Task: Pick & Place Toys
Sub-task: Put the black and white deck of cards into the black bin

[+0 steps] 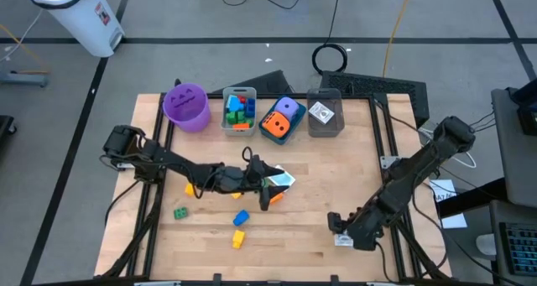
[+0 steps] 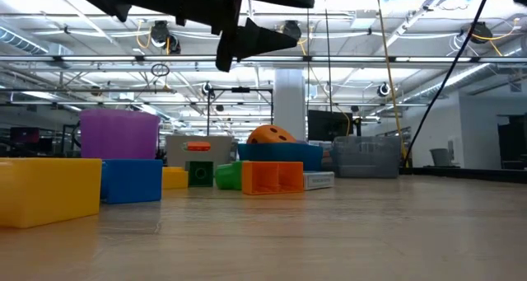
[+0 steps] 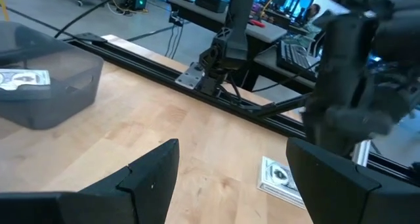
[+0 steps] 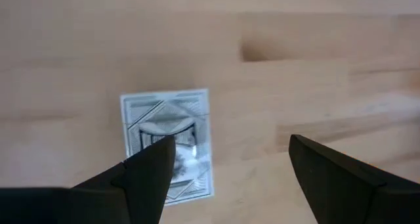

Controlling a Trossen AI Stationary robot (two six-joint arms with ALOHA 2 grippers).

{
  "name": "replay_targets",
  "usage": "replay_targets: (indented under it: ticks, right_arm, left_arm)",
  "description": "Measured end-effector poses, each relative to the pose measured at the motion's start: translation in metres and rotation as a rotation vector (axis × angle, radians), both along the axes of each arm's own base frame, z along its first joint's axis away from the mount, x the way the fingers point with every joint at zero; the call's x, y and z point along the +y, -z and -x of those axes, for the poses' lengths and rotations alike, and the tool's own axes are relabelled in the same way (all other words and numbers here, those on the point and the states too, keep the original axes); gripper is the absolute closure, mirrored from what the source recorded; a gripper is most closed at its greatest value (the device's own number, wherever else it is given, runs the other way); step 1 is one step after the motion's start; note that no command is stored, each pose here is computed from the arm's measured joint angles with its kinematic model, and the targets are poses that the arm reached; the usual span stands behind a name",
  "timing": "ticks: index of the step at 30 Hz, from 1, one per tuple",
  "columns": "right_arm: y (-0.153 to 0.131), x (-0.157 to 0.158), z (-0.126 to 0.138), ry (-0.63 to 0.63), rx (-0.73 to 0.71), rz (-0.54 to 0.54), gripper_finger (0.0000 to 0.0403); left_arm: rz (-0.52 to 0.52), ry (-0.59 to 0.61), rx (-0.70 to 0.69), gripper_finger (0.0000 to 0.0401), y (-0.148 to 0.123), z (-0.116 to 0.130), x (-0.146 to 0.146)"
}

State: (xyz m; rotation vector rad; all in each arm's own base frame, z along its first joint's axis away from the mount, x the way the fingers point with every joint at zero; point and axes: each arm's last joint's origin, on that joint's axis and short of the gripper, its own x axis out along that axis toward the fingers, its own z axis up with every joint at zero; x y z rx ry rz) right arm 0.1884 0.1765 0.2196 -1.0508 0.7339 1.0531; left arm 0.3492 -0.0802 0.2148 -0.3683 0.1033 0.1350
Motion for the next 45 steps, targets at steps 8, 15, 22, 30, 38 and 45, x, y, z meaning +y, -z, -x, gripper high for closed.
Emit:
replay_targets:
  ticks: [8,15,22,30,38,45]
  right_arm:
    - [0.034,0.015,-0.001,-0.106,0.066,0.158,0.0114]
    - [0.050,0.019,0.005,-0.107,0.148,0.248,0.0115]
    - [0.050,0.016,0.003,0.001,0.097,0.306,0.0115]
    - [0.051,0.011,0.007,-0.075,0.109,0.398,0.0115]
    - [0.052,0.007,0.011,-0.127,0.172,0.428,0.0107]
    - [0.052,0.009,0.014,-0.162,0.164,0.437,0.0057]
  left_arm:
    - [0.018,0.026,-0.002,0.0112,0.000,0.002,-0.010]
    - [0.018,0.034,-0.001,0.0112,0.000,0.003,-0.013]
    - [0.001,0.034,0.001,0.0112,0.000,0.003,-0.012]
    - [-0.013,0.035,0.004,0.0112,0.000,0.003,-0.012]
    - [-0.016,0.034,0.010,0.0112,0.001,0.003,-0.012]
    - [-0.014,0.031,0.010,0.0112,0.001,0.003,-0.011]
